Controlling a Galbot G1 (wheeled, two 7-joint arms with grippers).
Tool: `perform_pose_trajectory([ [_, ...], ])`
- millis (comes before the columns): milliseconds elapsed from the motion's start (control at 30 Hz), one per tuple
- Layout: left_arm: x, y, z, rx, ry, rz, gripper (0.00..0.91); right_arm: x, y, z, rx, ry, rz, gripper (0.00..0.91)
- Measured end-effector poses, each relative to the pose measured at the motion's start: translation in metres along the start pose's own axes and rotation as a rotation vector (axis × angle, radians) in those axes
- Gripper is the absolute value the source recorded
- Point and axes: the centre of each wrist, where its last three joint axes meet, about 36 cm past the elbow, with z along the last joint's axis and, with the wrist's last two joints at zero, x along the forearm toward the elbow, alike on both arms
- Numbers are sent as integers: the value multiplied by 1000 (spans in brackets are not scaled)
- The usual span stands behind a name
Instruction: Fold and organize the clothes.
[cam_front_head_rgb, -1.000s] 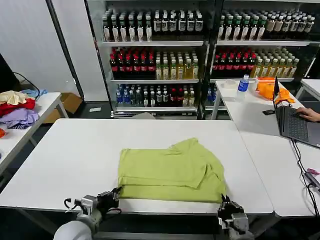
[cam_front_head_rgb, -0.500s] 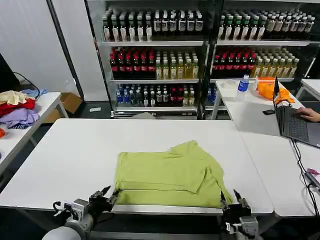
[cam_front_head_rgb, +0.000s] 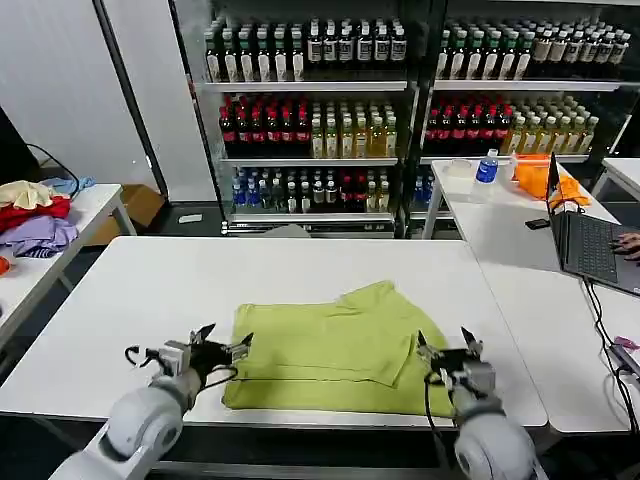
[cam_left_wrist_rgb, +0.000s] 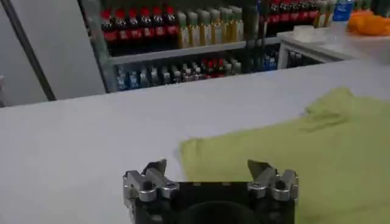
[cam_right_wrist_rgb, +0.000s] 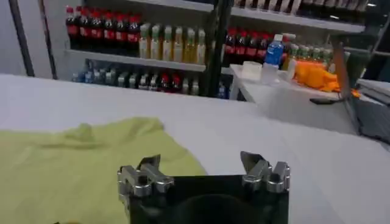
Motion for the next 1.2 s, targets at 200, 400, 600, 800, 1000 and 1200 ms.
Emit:
perform_pose_trajectory([
  [200,-44,-1,-16,-16,17,-7,907,-54,7,-15,-19,32,-15,907],
  [400,-78,-2,-23,-29,52,-20,907,-96,16,-31,-37,58,-26,907],
  [600,-95,0,-24,-39,78,-29,907,-126,26,-47,-46,73,-34,907],
  [800,-102,2,-18,-42,107,-28,907,-148,39,-62,-57,94,-50,907],
  [1000,-104,6,-13,-36,122,-28,282,-159,55,-62,-59,123,-81,0],
  [1200,-100,10,-7,-36,134,-19,30,-164,67,-56,-59,152,-102,0],
])
